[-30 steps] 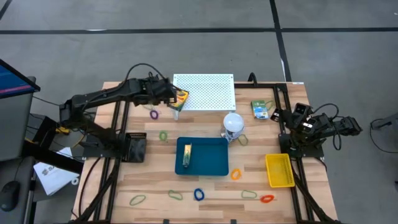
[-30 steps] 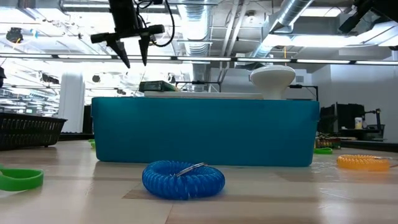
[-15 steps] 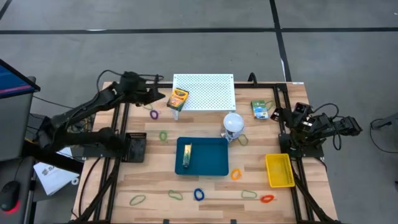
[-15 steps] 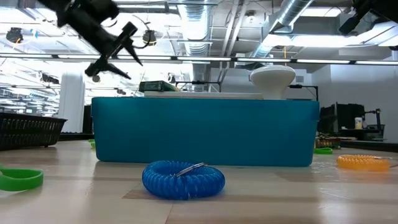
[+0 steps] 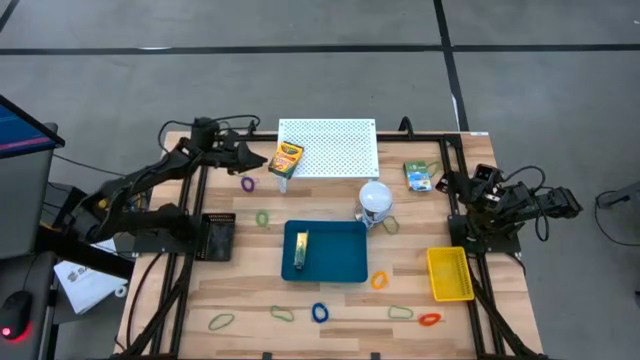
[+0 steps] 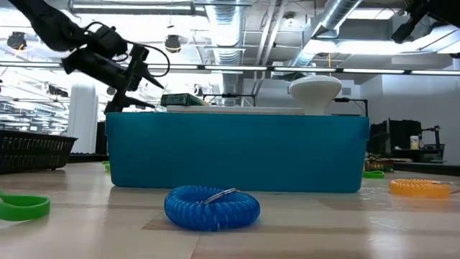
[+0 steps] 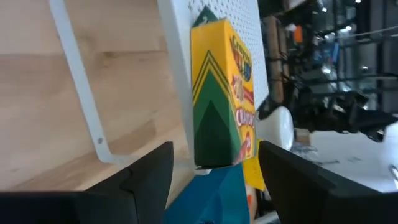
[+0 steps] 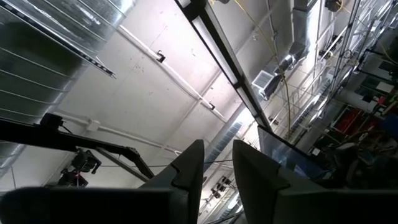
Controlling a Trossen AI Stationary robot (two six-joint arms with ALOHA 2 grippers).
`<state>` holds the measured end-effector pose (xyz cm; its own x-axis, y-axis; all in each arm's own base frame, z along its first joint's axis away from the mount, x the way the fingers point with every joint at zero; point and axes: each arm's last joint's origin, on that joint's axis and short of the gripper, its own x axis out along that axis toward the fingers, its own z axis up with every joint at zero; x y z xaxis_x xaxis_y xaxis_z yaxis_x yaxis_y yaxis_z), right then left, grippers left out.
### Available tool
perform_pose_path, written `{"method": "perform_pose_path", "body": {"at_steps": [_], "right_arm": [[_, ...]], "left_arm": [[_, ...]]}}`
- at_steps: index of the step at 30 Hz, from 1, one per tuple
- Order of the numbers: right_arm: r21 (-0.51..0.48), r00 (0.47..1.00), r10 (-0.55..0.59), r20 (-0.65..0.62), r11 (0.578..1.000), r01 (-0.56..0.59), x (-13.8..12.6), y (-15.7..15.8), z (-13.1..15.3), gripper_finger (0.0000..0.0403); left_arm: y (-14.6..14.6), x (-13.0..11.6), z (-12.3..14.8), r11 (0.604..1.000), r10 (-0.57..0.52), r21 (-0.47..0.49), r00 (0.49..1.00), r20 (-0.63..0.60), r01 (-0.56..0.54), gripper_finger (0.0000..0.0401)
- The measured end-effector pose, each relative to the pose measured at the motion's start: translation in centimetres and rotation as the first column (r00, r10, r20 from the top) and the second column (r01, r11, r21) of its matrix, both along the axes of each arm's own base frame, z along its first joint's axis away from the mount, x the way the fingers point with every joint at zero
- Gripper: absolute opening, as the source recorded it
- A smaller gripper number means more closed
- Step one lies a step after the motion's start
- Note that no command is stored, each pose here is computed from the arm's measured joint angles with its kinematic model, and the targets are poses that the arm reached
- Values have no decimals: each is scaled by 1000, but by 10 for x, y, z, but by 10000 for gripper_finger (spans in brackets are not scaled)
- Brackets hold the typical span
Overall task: Pick & Place Office Desk Supplies
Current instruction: Put the left crayon box into the blue bin
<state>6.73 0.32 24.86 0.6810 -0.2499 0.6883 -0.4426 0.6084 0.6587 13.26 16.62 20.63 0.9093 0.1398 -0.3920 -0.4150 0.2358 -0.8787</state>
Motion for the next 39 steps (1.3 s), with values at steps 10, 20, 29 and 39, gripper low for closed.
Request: {"method": "perform_pose_path", "body": {"at_steps": [10,20,29,39], "right_arm": [[7,1000,-9,-12,1000,9,1,0,-1,83],[14,999,-10,-39,1000,11,3,0,-3,83],[14,999,-10,-39,1000,11,3,0,-3,83],[14,999,-10,-40,1000,10,3,0,-3,83]], "left_arm": [[10,10,-23,996,-93,8,992,87,93,231],[19,22,-36,991,-132,-15,982,134,135,231],[20,31,-37,988,-152,7,974,165,153,230],[21,29,-37,986,-164,4,971,173,166,210]]}}
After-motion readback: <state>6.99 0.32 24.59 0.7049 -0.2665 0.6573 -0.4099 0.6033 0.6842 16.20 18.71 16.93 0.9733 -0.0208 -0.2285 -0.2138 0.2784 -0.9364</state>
